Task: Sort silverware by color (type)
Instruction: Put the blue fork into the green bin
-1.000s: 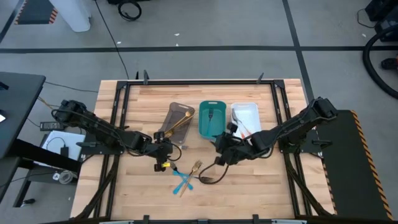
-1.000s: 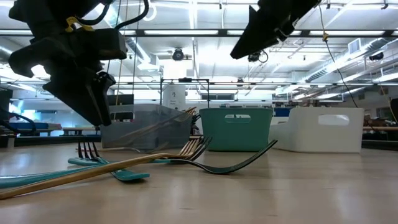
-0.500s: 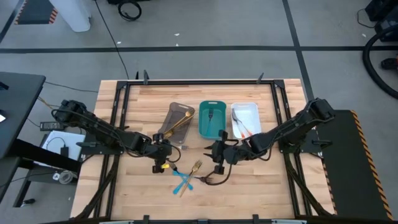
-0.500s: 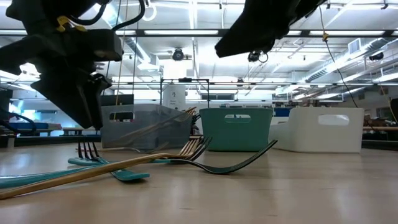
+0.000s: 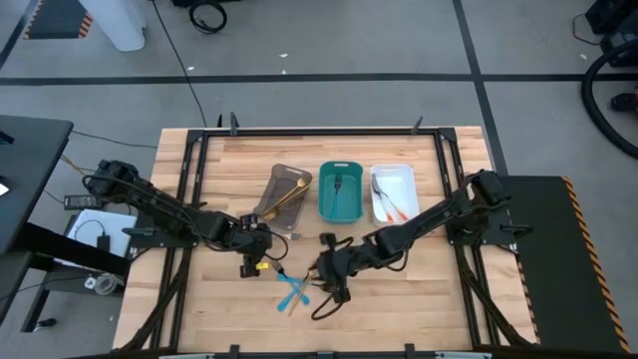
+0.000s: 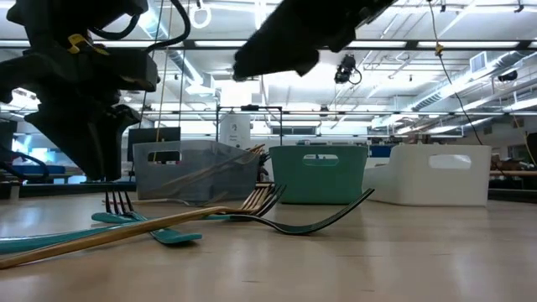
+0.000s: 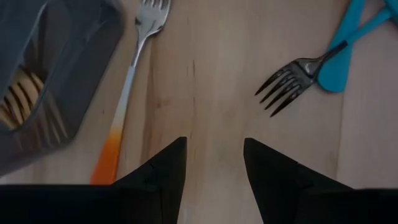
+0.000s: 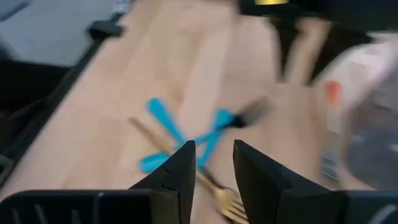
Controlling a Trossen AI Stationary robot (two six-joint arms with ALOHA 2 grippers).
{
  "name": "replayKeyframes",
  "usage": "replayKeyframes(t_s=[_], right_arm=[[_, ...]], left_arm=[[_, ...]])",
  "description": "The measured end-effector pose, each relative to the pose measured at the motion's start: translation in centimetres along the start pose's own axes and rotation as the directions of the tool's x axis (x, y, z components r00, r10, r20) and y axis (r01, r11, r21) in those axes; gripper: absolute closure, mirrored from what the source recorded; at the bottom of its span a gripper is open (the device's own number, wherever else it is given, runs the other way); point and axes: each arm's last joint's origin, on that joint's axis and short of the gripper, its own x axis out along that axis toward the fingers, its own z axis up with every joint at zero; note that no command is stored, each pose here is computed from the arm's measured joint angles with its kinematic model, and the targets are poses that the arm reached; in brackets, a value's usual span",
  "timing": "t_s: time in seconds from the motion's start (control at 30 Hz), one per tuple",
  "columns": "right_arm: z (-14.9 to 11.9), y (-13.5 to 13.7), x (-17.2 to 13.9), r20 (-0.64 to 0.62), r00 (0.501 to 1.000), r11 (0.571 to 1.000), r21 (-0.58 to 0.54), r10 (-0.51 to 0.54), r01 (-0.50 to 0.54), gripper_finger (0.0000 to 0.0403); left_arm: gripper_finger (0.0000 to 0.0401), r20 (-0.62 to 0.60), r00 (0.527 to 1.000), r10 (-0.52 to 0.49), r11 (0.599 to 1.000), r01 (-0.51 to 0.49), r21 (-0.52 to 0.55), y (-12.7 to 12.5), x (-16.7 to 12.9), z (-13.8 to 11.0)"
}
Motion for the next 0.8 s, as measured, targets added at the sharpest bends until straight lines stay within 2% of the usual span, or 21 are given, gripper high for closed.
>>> replayKeyframes(t_s=[0.07,0.3,0.4,0.53,0.67,0.8], right_arm=[[0.0,0.2,0.9,-0.01,0.998,0.998,-0.01,0.062,-0.062,0.0288],[-0.6,0.2,3.9,-0.055,0.988,0.989,-0.02,0.146,-0.148,0.0288],[-0.5,-0.3,4.2,-0.061,0.979,0.981,-0.011,0.195,-0.196,0.0288],[0.1,-0.9,3.9,-0.033,0.978,0.978,-0.023,0.207,-0.208,0.0288],[0.2,-1.1,4.1,-0.025,0.972,0.972,-0.02,0.234,-0.235,0.0288],[-0.1,-1.5,4.2,-0.056,0.974,0.975,-0.018,0.218,-0.22,0.0288]], left_arm=[[0.0232,-0.007,1.0,0.004,1.0,-0.004,-0.016,0.0,0.0,-0.1],[0.0232,0.008,1.0,-0.003,0.999,0.004,-0.044,0.0,0.0,0.1],[0.0232,0.019,1.0,-0.008,0.997,0.009,-0.073,-0.1,0.0,0.2],[0.0233,0.029,1.0,-0.013,0.993,0.016,-0.119,-0.1,0.0,0.3],[0.0233,0.036,0.999,-0.019,0.991,0.024,-0.13,-0.3,0.0,0.3],[0.0233,0.076,0.996,-0.039,0.993,0.047,-0.113,-0.5,-0.1,0.7]])
